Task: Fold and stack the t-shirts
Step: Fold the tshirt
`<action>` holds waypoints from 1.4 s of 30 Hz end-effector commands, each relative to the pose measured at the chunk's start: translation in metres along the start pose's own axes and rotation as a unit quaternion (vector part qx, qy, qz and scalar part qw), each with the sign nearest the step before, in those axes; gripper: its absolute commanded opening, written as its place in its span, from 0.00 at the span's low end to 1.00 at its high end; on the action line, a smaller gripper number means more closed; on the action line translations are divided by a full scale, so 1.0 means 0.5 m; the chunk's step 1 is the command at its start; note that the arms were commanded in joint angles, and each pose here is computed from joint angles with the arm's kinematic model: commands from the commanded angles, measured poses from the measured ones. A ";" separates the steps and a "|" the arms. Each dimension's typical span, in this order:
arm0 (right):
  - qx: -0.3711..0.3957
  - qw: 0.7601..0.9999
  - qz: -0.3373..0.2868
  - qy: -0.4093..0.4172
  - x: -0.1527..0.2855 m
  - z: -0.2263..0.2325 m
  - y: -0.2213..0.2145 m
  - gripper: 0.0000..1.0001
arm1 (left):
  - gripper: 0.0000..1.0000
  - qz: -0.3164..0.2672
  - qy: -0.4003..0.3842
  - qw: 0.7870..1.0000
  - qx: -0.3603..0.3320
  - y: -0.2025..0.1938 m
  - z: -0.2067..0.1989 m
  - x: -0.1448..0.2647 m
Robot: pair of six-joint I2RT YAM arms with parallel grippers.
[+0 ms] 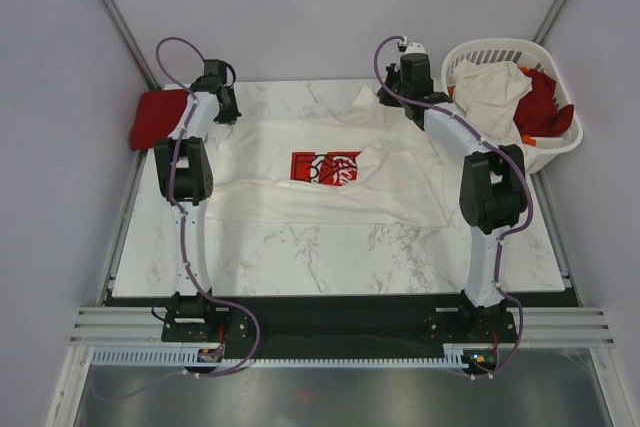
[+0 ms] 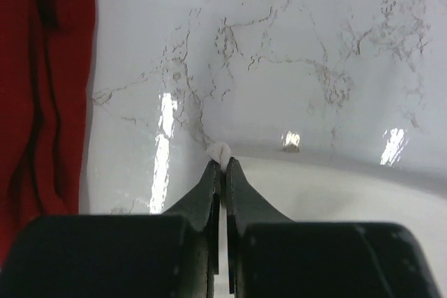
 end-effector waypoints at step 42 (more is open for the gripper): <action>-0.054 0.998 0.017 -0.041 0.405 -0.021 -0.208 0.00 | 0.02 0.020 0.053 0.998 0.026 -0.258 0.072 0.391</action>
Point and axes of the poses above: each gripper's point midway between its finger pads, its own x axis back along the fingers, its own z axis along the line the jaws close on, y = z × x, the point moved 10 cm from there along x, back along the fingers, and after that the axes turned 2 degrees about -x, right-handed, at the moved point
